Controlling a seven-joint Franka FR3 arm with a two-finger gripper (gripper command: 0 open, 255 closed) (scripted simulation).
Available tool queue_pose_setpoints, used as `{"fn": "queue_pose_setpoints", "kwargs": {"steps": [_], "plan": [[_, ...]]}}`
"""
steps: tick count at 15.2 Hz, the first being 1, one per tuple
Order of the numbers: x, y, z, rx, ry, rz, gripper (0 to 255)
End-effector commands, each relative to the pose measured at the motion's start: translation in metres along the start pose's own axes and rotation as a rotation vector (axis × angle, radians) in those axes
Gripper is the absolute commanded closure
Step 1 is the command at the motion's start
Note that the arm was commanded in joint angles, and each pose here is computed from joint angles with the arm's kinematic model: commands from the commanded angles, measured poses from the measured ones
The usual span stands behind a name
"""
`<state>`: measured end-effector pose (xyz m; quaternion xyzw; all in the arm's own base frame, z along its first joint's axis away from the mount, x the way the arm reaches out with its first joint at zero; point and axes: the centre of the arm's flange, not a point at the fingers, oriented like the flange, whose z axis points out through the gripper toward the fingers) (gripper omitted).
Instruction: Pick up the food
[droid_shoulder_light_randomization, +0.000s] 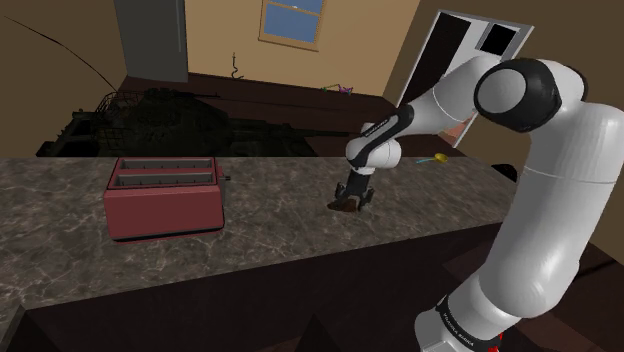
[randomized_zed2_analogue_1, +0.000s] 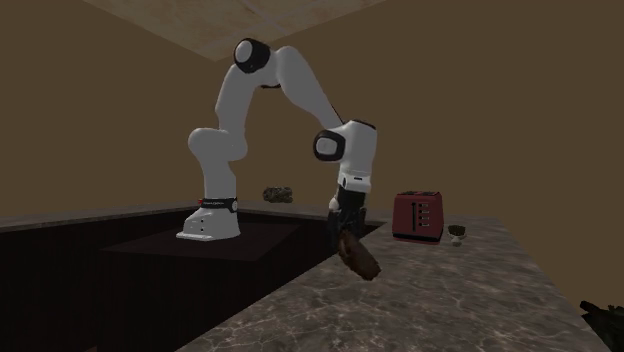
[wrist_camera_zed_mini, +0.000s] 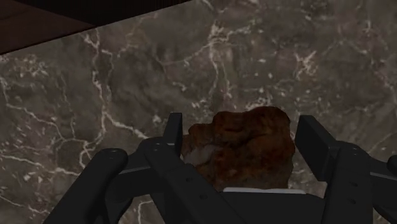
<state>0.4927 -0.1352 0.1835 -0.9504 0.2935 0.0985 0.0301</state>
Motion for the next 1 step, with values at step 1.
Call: {"fn": "queue_pose_setpoints", "kwargs": {"steps": [1], "plan": [[-0.001,0.0005,-0.0036,0.0,0.0,0.0,255]]}}
